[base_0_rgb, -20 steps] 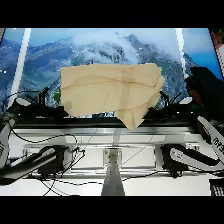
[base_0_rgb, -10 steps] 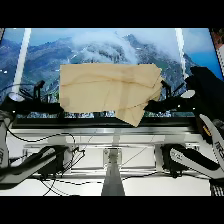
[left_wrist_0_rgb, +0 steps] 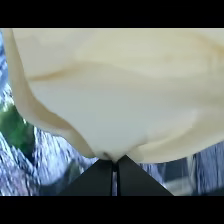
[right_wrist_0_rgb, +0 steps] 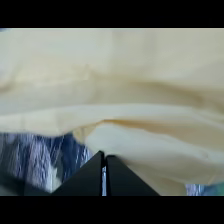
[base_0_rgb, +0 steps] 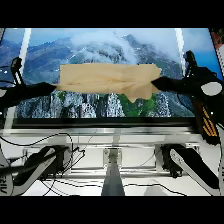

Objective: Fold the clothes and pants, and hang the long-sleeved shirts on hangers.

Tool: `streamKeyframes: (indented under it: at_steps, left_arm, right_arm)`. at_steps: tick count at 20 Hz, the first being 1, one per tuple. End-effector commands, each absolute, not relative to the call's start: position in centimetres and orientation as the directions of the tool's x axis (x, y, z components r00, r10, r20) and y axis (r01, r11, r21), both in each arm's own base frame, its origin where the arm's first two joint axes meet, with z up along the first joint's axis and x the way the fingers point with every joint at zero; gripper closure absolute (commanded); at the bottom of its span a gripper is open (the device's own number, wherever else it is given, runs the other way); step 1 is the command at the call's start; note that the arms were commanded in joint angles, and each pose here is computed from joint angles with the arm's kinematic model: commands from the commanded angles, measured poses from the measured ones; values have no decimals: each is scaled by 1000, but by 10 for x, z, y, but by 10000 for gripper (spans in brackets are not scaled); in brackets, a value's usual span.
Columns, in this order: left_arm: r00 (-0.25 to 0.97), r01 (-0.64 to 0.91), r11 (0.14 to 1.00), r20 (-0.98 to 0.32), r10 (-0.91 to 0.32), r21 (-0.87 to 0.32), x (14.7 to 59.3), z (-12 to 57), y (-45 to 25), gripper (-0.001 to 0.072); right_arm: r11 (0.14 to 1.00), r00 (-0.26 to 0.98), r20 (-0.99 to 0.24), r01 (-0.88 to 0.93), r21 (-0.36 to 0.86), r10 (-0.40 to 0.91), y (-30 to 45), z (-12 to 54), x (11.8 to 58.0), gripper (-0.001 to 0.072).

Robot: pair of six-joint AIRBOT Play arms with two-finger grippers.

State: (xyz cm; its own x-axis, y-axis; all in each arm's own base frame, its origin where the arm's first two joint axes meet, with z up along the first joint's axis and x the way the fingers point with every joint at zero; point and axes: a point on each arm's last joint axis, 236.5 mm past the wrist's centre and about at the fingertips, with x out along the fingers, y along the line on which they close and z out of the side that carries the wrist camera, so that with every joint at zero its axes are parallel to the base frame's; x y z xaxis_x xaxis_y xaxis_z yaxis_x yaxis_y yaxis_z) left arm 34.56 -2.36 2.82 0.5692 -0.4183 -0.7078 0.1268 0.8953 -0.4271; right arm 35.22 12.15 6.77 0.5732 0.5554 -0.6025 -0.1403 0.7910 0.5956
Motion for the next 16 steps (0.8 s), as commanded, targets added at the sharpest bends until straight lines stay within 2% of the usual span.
streamKeyframes:
  at_steps: [1, 4, 10, 16]
  left_arm:
    - [670, 27, 901, -662, -337, -432, 387, 28, -10, 698]
    - [691, 8, 912, -657, -302, -411, 427, 23, -3, 698]
    - [628, 17, 934, -723, -288, -358, 503, -13, 1, 699]
    - [662, 20, 941, -701, -265, -337, 538, -22, -1, 679]
  right_arm:
    - [813, 694, -540, -113, 571, 476, 120, 78, 407, 706]
    - [822, 702, -553, -82, 563, 448, 123, 62, 458, 706]
    - [833, 716, -566, -40, 551, 409, 118, 28, 544, 706]
    - [870, 758, -582, 38, 491, 296, 92, -15, 572, 702]
